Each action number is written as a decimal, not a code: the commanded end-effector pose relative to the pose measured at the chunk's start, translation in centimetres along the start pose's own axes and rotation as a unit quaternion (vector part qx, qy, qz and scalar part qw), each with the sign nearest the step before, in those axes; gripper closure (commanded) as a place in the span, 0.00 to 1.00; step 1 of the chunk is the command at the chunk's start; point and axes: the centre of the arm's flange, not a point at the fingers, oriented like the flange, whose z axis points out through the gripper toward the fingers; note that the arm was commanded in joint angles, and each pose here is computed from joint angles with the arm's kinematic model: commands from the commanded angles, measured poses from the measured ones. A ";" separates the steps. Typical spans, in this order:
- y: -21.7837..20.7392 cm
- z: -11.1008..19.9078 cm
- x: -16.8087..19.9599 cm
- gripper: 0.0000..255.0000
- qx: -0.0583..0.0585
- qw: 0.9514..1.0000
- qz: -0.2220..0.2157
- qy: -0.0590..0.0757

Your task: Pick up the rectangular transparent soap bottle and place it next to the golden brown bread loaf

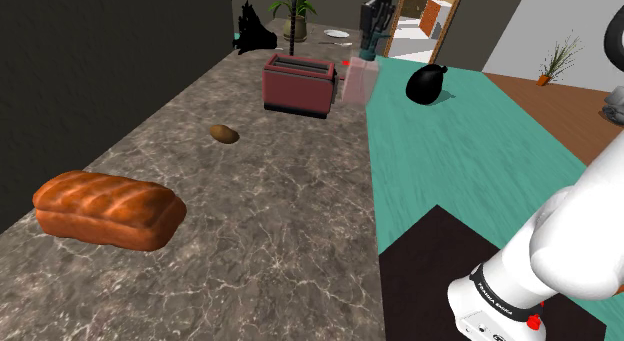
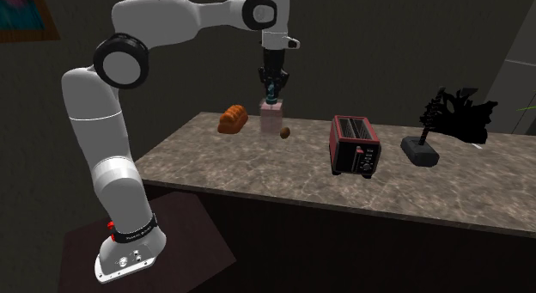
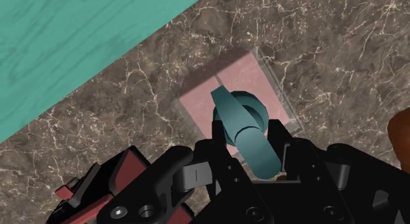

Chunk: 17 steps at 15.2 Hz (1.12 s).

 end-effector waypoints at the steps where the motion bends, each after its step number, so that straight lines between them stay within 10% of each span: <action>1: -1.3 -0.1 0.1 1.00 0.000 1.000 0.000 0.000; 17: -22.0 3.5 1.3 1.00 0.000 1.000 0.000 0.000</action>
